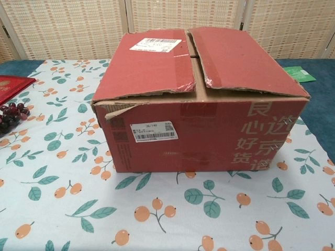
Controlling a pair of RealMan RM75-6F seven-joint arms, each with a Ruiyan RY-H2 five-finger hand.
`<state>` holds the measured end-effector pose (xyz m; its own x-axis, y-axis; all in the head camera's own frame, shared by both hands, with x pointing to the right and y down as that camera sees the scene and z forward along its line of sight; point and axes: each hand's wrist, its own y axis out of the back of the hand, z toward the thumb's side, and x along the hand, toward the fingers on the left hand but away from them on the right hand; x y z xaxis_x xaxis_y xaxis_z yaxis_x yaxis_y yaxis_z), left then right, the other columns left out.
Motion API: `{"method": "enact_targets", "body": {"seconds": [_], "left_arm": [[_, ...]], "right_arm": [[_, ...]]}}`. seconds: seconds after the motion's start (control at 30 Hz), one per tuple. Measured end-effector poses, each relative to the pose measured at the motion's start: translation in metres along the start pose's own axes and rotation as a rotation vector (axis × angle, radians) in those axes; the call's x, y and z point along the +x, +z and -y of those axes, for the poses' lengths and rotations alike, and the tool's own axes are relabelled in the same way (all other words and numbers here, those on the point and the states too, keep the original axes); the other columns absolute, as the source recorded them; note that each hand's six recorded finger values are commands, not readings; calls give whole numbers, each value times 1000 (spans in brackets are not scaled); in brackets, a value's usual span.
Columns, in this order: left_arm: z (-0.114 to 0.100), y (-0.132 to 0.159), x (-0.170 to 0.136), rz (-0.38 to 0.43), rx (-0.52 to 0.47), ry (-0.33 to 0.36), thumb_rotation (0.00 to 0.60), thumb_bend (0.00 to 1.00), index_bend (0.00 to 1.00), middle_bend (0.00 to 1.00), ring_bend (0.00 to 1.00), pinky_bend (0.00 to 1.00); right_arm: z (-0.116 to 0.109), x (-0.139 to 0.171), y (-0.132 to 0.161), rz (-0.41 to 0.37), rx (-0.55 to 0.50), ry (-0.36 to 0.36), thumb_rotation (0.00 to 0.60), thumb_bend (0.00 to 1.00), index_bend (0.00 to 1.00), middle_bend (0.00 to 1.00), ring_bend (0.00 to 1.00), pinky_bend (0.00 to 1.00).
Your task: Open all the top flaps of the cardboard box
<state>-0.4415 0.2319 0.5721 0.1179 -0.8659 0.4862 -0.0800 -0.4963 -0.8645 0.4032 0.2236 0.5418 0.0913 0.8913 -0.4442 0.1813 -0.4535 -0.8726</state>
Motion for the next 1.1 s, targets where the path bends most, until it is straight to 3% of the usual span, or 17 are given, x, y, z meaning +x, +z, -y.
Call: {"method": "enact_targets", "body": {"seconds": [0.3, 0.5, 0.73, 1.1], "left_arm": [[1, 5, 3, 16, 4, -2, 600, 323, 0, 0, 0, 0], [2, 3, 6, 18, -12, -9, 600, 323, 0, 0, 0, 0], [1, 2, 8, 18, -28, -15, 600, 323, 0, 0, 0, 0], [-1, 1, 8, 33, -57, -20, 600, 323, 0, 0, 0, 0]], "right_arm": [[3, -2, 1, -23, -9, 15, 600, 428, 0, 0, 0, 0], [2, -11, 19, -129, -44, -2, 600, 429, 0, 0, 0, 0], [-16, -39, 60, -279, -45, -60, 600, 428, 0, 0, 0, 0], [-8, -79, 144, -474, 21, 67, 600, 429, 0, 0, 0, 0]]}}
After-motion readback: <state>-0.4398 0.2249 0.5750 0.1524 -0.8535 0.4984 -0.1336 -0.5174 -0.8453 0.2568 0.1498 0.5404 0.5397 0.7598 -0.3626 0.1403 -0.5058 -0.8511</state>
